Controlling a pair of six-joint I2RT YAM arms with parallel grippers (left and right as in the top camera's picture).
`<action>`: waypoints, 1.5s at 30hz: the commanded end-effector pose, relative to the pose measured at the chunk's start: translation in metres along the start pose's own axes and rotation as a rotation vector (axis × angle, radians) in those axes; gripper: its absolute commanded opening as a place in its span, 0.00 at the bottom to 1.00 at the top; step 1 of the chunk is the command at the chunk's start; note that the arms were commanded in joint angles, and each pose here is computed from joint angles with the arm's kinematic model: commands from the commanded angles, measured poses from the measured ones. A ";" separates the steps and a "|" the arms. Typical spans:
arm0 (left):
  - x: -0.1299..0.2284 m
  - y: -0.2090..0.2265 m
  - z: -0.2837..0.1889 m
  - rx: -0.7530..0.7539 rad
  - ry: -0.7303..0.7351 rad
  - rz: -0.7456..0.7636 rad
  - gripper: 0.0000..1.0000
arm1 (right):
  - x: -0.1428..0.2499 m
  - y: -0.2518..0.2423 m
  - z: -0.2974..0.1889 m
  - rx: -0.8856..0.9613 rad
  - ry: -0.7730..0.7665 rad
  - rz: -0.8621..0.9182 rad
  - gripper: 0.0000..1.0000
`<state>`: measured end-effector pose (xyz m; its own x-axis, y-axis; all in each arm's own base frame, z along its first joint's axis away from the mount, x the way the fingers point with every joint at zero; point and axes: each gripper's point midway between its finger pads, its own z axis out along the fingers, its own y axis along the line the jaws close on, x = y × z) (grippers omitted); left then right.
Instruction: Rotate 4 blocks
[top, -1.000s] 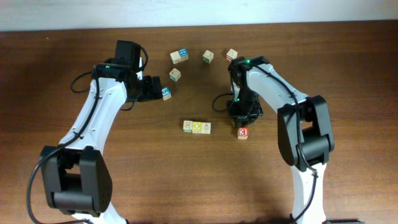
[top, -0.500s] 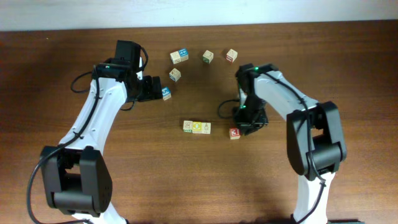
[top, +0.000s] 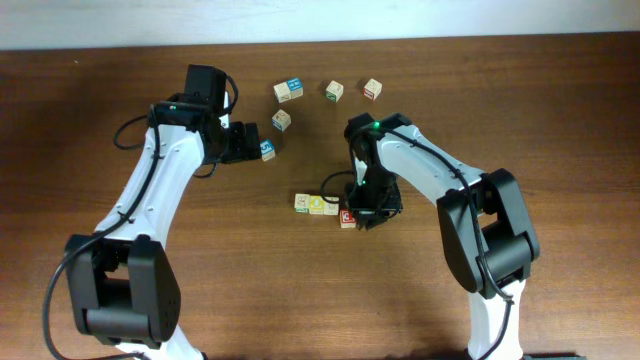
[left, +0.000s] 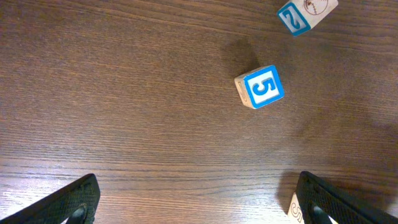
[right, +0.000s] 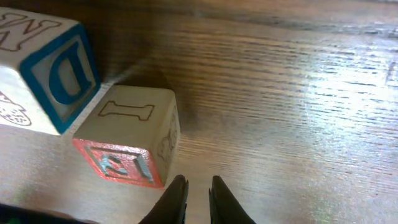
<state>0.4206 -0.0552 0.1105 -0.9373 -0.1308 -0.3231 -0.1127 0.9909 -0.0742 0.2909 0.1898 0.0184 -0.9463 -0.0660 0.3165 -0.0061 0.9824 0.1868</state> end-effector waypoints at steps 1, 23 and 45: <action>-0.003 -0.001 0.001 0.005 -0.002 -0.007 0.99 | 0.008 0.010 0.000 -0.006 0.003 -0.039 0.15; -0.003 -0.001 0.001 0.004 -0.002 -0.007 0.99 | -0.040 0.010 -0.030 0.003 -0.178 -0.080 0.11; -0.003 -0.001 0.001 0.005 -0.002 -0.007 0.99 | -0.017 0.041 0.005 0.063 -0.158 -0.076 0.04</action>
<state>0.4208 -0.0552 0.1107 -0.9371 -0.1308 -0.3238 -0.1126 0.9909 -0.0744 0.3023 0.2369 0.0156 -0.9781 -0.1290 0.1632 -0.1026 0.9816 0.1609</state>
